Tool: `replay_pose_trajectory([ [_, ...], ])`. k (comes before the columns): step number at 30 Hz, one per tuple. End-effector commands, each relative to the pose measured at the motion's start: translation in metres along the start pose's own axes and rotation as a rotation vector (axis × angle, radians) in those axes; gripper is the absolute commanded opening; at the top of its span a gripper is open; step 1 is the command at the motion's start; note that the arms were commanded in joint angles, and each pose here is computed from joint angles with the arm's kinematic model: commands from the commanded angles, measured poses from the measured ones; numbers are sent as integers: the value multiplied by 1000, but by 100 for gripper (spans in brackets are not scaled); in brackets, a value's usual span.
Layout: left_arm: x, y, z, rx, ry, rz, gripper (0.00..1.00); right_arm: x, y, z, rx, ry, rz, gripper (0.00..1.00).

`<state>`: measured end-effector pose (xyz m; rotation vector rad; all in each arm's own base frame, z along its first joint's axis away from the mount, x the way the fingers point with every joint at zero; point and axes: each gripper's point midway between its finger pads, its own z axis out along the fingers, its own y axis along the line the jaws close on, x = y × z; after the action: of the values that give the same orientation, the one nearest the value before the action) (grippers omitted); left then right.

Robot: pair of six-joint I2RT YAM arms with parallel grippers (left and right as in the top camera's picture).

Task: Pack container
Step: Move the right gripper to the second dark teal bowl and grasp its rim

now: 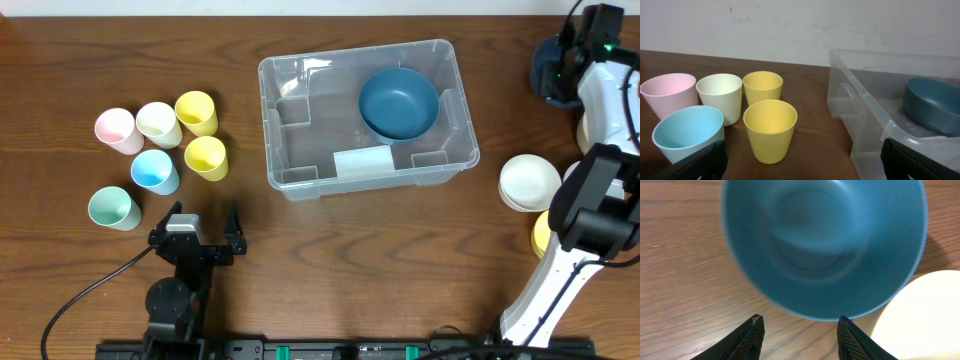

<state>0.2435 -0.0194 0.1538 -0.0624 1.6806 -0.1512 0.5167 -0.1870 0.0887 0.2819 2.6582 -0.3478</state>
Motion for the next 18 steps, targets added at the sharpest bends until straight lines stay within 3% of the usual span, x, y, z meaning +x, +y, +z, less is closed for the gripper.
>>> replay_pose_trajectory([
  [1,17,5,1,-21,48,15,98,-3,-2,4,-31,-14,-24,49],
  [18,17,5,1,-21,48,15,98,10,29,37,-140,14,-122,49],
])
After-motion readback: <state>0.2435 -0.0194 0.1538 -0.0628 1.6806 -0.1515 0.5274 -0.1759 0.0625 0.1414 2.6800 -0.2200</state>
